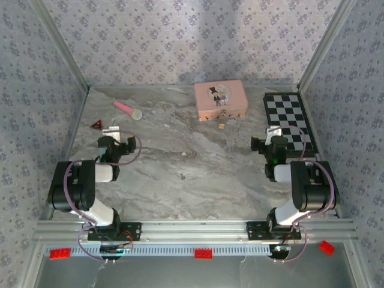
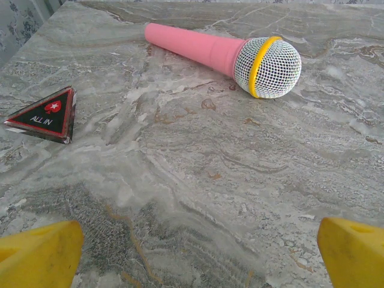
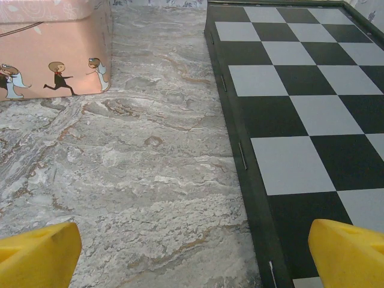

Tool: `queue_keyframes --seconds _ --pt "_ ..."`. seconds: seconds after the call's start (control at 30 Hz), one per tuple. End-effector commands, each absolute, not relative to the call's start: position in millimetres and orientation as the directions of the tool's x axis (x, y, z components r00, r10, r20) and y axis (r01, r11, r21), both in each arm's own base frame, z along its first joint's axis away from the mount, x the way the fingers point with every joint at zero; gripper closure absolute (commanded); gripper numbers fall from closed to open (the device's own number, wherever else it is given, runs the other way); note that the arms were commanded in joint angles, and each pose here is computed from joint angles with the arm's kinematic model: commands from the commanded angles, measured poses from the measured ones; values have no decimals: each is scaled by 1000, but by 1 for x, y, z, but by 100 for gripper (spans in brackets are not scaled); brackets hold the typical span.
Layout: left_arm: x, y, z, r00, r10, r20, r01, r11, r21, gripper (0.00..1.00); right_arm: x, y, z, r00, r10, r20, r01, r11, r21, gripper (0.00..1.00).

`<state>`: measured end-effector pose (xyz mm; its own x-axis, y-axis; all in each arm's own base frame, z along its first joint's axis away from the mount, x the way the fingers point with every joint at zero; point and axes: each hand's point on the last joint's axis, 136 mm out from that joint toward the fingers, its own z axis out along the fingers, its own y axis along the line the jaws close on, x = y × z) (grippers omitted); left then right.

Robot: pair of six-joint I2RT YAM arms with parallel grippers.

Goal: Unlock a padlock with a key

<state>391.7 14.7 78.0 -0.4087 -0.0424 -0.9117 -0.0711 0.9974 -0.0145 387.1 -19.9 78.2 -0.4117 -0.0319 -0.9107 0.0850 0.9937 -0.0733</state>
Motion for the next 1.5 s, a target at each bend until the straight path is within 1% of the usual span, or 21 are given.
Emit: queue_keyframes --seconds 0.0,0.6,0.77,1.47 --pt "398 13 89 -383 -29 -923 -63 998 -5 0 390 -20 86 -383 -39 -923 101 991 -84 1" --pt "398 13 89 -383 -28 -923 -62 998 -5 0 390 -20 86 -384 -40 -923 99 992 -84 1" --pt "398 13 89 -383 -29 -923 -63 998 -6 0 391 -20 85 -394 -14 -919 70 997 -45 1" --pt "398 13 88 -383 -29 -923 -64 998 -5 0 391 -20 85 -393 -16 -920 72 996 -49 1"
